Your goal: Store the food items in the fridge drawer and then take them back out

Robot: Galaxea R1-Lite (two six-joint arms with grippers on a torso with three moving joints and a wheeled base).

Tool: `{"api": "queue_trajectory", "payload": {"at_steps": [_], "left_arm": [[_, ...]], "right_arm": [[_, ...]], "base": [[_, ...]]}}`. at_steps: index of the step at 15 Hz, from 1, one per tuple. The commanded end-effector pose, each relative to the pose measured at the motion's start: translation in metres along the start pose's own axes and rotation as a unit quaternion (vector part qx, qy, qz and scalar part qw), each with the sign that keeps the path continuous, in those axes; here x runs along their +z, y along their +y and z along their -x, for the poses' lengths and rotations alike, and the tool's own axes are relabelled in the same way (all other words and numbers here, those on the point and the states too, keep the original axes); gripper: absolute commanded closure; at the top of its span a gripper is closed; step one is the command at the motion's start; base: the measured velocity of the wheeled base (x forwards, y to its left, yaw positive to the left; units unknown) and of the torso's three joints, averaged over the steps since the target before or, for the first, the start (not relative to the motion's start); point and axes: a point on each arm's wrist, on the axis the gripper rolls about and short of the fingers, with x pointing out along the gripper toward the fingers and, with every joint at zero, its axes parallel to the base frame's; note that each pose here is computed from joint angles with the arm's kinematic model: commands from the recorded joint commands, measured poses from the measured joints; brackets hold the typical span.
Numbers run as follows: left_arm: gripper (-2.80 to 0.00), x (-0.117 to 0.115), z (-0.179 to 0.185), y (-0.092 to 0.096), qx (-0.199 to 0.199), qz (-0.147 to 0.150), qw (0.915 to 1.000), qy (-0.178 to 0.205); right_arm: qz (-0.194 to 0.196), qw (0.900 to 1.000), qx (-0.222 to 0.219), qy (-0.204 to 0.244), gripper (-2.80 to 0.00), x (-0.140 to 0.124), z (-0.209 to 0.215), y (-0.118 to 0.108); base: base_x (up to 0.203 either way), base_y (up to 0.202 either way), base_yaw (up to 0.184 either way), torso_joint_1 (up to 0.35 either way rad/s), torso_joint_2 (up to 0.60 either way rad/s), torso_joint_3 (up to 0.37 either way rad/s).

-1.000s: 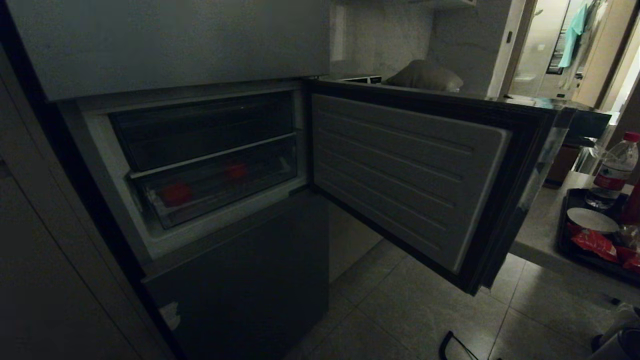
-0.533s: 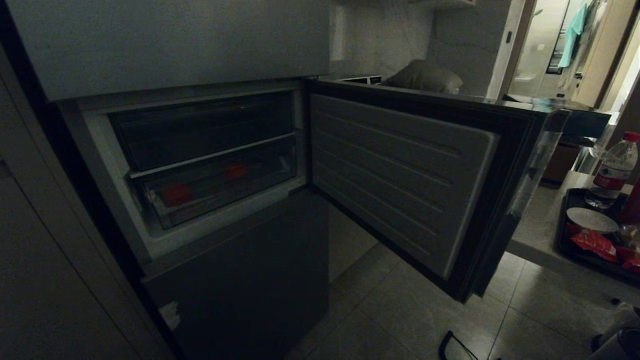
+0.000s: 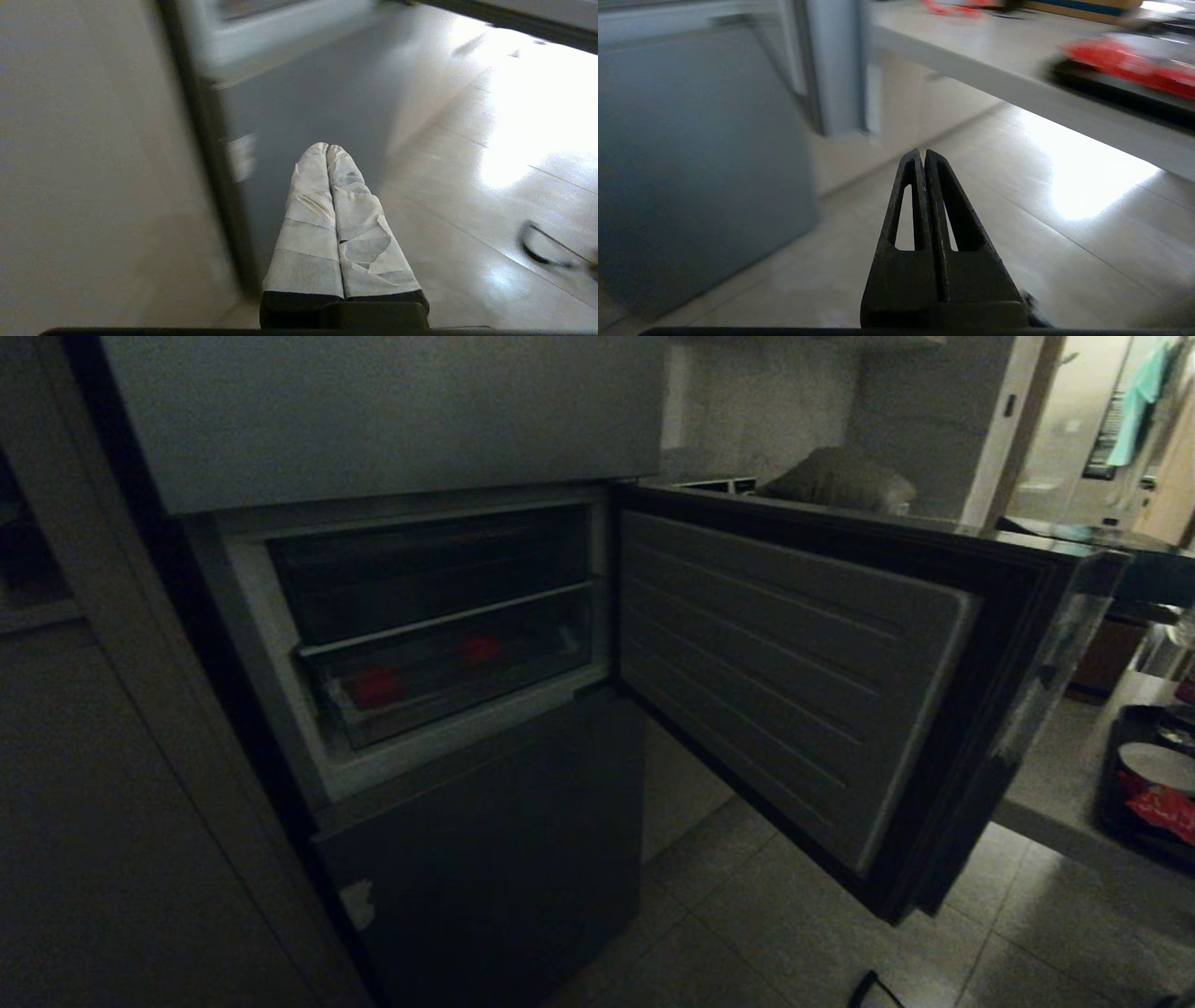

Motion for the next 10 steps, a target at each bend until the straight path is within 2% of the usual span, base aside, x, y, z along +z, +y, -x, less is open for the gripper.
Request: {"api": "queue_trajectory", "payload": {"at_steps": [1, 10], "left_arm": [[0.0, 0.0, 0.0, 0.0, 0.0, 0.0, 1.0, 0.0], [0.0, 0.0, 0.0, 0.0, 0.0, -0.002, 1.0, 0.0]], "right_arm": [[0.0, 1.0, 0.0, 0.0, 0.0, 0.0001, -0.0001, 0.0], [-0.001, 1.0, 0.0, 0.0, 0.0, 0.0001, -0.0001, 0.0]], "base": [[0.0, -0.006, 0.183, 0.002, 0.0, 0.006], [0.001, -0.007, 0.174, 0.002, 0.0, 0.002]]}}
